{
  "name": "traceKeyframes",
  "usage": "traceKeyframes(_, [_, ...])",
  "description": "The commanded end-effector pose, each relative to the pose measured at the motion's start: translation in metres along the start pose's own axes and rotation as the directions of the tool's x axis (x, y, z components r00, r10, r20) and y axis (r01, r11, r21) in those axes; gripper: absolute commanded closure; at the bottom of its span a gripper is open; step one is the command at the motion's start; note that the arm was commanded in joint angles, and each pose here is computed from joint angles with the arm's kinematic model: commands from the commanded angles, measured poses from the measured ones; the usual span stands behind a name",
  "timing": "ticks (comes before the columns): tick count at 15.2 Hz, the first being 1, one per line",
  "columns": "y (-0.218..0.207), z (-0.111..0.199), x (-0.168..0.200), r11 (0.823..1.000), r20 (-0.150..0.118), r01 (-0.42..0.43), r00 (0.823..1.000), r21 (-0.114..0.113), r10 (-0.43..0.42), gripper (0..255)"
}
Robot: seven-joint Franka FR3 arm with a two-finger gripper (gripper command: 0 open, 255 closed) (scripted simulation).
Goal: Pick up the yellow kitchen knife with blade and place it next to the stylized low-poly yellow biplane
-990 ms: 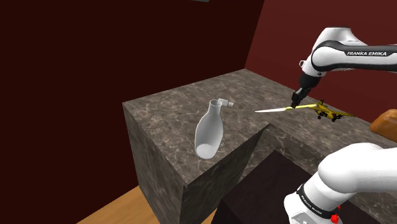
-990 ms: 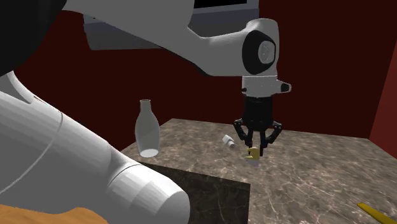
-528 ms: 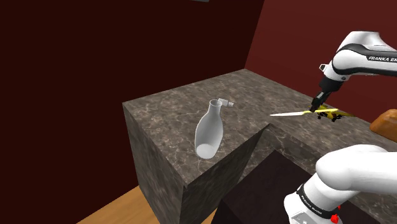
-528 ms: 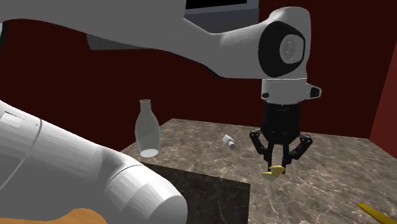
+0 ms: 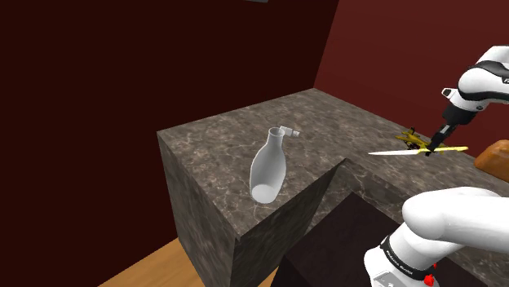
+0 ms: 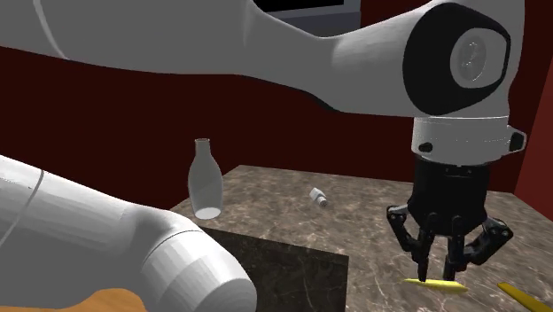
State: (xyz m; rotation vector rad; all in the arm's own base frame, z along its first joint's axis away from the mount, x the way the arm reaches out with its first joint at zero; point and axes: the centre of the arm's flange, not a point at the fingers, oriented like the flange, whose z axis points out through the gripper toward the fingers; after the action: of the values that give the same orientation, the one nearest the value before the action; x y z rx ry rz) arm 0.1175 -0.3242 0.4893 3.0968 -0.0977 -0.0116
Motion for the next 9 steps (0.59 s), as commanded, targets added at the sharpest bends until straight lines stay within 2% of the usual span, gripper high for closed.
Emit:
traceKeyframes(1, [0.017, 0.0, -0.024, 1.0, 0.001, 0.001, 1.0, 0.0, -0.001, 255])
traceKeyframes(5, [0.045, 0.001, -0.062, 1.0, 0.001, 0.001, 1.0, 0.0, -0.001, 255])
traceKeyframes(9, [0.044, 0.022, -0.062, 1.0, 0.001, 0.001, 1.0, 0.0, -0.001, 255])
